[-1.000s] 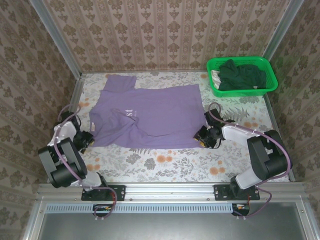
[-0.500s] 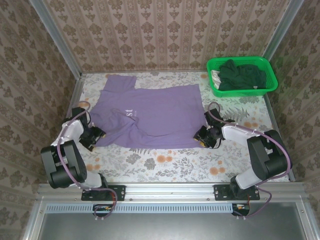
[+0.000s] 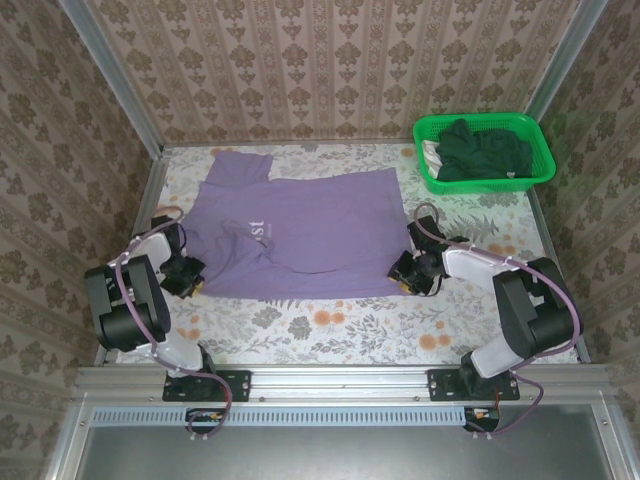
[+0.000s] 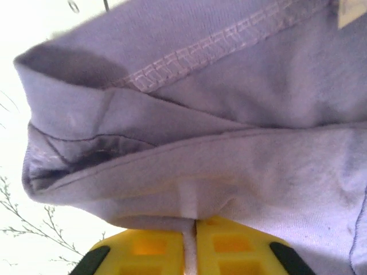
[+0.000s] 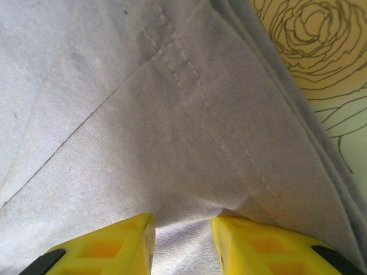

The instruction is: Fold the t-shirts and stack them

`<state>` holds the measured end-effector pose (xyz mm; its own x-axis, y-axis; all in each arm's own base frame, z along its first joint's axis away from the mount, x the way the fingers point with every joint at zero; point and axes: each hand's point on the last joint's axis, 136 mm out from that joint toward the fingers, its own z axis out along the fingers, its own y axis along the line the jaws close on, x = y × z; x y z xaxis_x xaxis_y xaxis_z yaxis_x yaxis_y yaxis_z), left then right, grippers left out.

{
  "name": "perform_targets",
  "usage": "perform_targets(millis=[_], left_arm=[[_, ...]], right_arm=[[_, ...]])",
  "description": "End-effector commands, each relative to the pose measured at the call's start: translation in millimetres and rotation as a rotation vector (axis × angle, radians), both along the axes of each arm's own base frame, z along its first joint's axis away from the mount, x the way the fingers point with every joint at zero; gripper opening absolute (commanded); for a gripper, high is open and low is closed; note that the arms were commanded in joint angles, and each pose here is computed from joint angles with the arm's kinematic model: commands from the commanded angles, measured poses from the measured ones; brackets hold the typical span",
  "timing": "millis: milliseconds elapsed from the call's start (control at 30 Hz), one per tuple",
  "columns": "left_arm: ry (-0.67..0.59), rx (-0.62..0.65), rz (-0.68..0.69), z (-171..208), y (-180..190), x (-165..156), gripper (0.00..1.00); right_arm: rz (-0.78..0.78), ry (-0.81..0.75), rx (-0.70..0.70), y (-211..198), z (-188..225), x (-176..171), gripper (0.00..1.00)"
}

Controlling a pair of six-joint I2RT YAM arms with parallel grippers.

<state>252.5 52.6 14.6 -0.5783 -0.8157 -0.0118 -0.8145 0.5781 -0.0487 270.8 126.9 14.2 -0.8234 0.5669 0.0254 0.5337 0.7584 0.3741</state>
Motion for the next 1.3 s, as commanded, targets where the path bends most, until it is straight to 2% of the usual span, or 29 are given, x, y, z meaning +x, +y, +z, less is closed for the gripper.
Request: perform_targets(millis=[0, 100, 167, 200, 233, 300, 367, 400, 533, 667, 767, 833, 933, 1033, 1133, 1267], left_arm=[[0.051, 0.139, -0.042, -1.7, 33.8, -10.7, 0.08], [0.069, 0.168, -0.033, 3.1, 46.6, -25.0, 0.08], [0.083, 0.18, -0.015, 2.0, 54.2, -35.6, 0.11], [0.091, 0.179, -0.005, 0.4, 56.1, -40.2, 0.14], [0.096, 0.171, 0.008, -2.4, 57.3, -44.3, 0.21], [0.099, 0.159, 0.026, -4.2, 59.2, -47.8, 0.26], [0.083, 0.145, 0.035, -1.0, 59.8, -43.7, 0.41], [0.072, 0.145, 0.037, 3.1, 60.1, -40.3, 0.49], [-0.02, 0.161, 0.004, 34.9, 55.5, -12.9, 0.62], [-0.126, 0.188, -0.157, 75.4, 22.7, 30.4, 0.68], [-0.161, 0.174, -0.27, 90.2, -10.4, 55.5, 0.76], [-0.165, 0.156, -0.326, 94.4, -30.6, 68.2, 0.8], [-0.181, 0.074, -0.375, 85.4, -56.8, 85.1, 0.81], [-0.162, -0.016, -0.405, 70.9, -73.9, 101.9, 0.79], [-0.139, -0.053, -0.428, 61.4, -80.0, 119.2, 0.76], [-0.11, -0.068, -0.417, 43.9, -78.6, 137.8, 0.73]], right_arm=[[-0.026, 0.164, -0.193, -37.2, -30.6, -38.0, 0.37], [-0.065, 0.186, -0.192, -39.1, -33.6, -44.6, 0.36], [-0.085, 0.206, -0.182, -39.5, -37.0, -53.4, 0.36], [-0.092, 0.213, -0.178, -39.6, -37.9, -56.8, 0.36], [-0.097, 0.216, -0.175, -39.9, -38.2, -59.2, 0.37], [-0.095, 0.205, -0.169, -39.5, -35.5, -59.8, 0.38], [-0.082, 0.182, -0.15, -36.3, -29.5, -56.9, 0.41], [-0.073, 0.163, -0.13, -32.8, -26.1, -53.4, 0.43], [-0.002, 0.034, -0.084, -18.5, -2.2, -33.7, 0.48], [0.044, -0.2, -0.055, -8.0, 39.3, -6.7, 0.48], [0.102, -0.406, -0.001, 12.2, 76.0, 18.4, 0.47], [0.178, -0.494, 0.038, 34.6, 95.4, 31.2, 0.47], [0.316, -0.544, 0.136, 87.6, 111.8, 45.8, 0.47], [0.47, -0.513, 0.221, 155.0, 109.0, 55.2, 0.47], [0.6, -0.476, 0.213, 213.7, 98.6, 66.3, 0.47], [0.628, -0.426, 0.188, 263.8, 74.3, 88.2, 0.45]])
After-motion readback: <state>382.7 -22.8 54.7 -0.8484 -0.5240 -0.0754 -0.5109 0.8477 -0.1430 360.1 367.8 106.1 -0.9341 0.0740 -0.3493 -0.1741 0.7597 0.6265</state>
